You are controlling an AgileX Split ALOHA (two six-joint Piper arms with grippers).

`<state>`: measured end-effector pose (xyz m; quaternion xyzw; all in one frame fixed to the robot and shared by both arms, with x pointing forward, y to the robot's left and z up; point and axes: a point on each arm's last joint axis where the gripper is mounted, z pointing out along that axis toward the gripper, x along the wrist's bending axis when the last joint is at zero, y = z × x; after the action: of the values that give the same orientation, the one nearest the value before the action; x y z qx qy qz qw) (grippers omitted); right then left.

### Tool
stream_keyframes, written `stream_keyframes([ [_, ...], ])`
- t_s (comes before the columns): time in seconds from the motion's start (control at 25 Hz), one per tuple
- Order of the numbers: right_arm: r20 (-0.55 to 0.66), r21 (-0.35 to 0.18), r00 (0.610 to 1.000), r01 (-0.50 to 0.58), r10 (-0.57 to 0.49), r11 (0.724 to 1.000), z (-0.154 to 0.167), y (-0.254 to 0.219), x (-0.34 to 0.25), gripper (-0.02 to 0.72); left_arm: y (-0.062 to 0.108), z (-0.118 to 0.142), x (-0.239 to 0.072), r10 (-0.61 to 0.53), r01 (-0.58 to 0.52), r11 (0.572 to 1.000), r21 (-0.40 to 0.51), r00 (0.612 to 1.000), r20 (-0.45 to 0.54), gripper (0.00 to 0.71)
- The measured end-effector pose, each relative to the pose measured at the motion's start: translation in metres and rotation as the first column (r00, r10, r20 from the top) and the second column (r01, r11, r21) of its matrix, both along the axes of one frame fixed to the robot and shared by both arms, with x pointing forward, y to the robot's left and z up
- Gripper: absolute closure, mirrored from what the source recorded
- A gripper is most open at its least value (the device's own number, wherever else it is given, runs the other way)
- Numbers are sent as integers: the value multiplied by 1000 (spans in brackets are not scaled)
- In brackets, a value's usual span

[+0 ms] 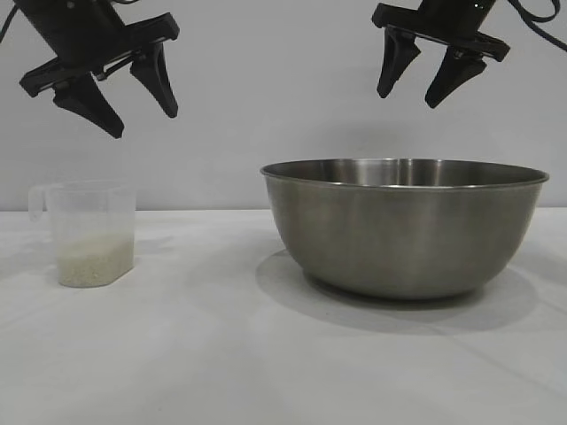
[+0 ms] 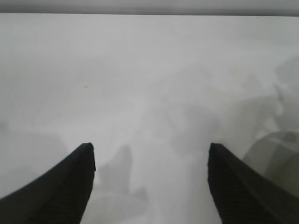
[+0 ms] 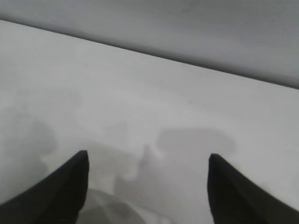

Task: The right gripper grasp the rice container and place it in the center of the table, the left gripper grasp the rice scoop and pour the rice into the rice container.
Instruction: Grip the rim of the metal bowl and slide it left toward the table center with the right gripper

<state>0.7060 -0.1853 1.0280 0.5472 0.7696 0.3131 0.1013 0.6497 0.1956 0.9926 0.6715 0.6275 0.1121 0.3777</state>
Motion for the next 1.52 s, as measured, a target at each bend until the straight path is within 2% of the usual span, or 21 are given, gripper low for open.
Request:
stream_keyframes([
  [0.32,2,0,1000,1,-1,1000,0,0,0,218,0,0,0,0,0,1000,0,1000,0,260],
  [0.48,-3,-29,1000,-8,8,1000,-1,-2,0,218,0,0,0,0,0,1000,0,1000,0,260],
  [0.72,-116,-88,992,-55,44,995,-8,-6,-10,218,0,0,0,-2,2,1000,-1,1000,-3,260],
  [1.08,-298,-98,954,-68,36,993,11,-23,-35,218,-1,-1,-2,-13,13,1000,-3,1000,-20,260],
  [1.24,-321,-105,946,-78,41,991,15,-24,-39,218,-1,-1,-2,-13,13,1000,-3,1000,-20,260],
  [1.52,-368,-95,929,-14,-22,995,10,-25,-45,218,-1,-1,-2,-13,13,1000,-3,1000,-20,260],
])
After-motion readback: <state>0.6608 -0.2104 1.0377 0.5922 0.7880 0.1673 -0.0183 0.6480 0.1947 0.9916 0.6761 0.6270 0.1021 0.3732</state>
